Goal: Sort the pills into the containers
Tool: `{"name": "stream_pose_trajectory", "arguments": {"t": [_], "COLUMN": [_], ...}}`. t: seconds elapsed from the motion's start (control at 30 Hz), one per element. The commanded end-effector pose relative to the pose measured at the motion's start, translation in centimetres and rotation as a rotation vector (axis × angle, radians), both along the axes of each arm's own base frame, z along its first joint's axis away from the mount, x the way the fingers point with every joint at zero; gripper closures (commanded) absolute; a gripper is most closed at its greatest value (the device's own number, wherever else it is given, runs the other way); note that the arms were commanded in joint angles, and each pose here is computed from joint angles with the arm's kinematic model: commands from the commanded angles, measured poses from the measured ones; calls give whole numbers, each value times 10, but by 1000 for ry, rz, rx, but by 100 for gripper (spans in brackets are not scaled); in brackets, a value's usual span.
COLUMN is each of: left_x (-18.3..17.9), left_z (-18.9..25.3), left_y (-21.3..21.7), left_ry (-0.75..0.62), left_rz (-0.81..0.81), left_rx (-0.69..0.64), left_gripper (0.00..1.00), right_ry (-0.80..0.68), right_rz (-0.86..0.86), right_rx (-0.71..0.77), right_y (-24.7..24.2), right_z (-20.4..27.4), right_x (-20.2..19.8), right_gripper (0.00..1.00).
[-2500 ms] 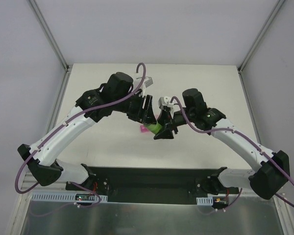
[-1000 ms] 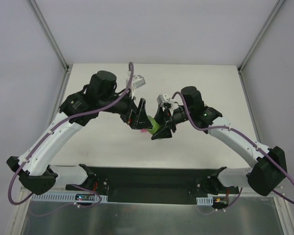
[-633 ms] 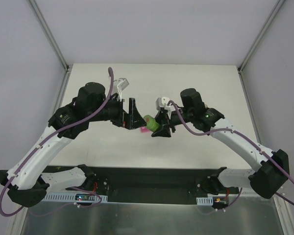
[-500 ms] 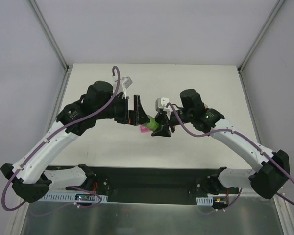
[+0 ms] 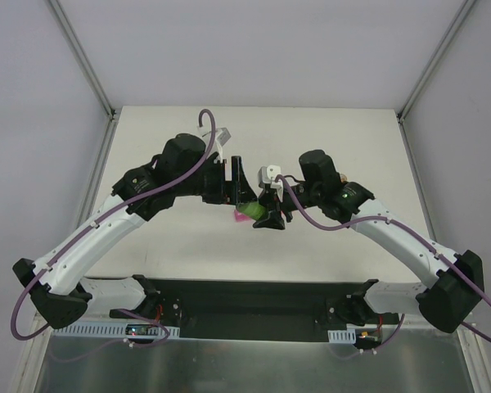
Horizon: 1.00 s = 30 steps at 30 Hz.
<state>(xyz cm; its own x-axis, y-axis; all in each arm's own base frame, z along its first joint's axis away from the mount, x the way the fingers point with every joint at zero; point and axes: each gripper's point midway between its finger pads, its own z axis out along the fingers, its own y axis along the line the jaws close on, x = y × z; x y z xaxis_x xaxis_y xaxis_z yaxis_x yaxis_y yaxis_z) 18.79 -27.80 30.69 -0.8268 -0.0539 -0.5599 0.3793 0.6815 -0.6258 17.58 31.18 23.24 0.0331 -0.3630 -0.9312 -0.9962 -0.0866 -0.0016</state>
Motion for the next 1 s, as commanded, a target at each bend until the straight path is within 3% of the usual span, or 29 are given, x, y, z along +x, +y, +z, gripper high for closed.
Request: {"name": "stream_pose_trajectory", "arguments": {"t": [0.0, 0.33, 0.53, 0.63, 0.73, 0.8, 0.97], "left_x": [-1, -9, -16, -19, -21, -22, -23], "left_z": [7, 1, 2, 3, 6, 7, 6], "left_y": [-6, -13, -12, -12, -9, -7, -6], "left_ry": [-6, 31, 14, 9, 6, 3, 12], "left_rz": [-11, -74, -137, -166, -161, -154, -154], "left_rx": [-31, -30, -13, -11, -10, -8, -3], "left_gripper": [30, 57, 62, 59, 40, 32, 29], "right_ry": [-70, -50, -21, 2, -5, -5, -3], "right_rz": [27, 43, 77, 83, 75, 73, 77], "right_rx": [67, 81, 102, 114, 112, 114, 116], "right_y": [6, 7, 7, 8, 8, 8, 7], "right_z": [30, 34, 39, 41, 41, 41, 42], "right_x": [1, -3, -11, -12, -11, -10, -12], "right_gripper": [91, 91, 91, 91, 91, 91, 91]}}
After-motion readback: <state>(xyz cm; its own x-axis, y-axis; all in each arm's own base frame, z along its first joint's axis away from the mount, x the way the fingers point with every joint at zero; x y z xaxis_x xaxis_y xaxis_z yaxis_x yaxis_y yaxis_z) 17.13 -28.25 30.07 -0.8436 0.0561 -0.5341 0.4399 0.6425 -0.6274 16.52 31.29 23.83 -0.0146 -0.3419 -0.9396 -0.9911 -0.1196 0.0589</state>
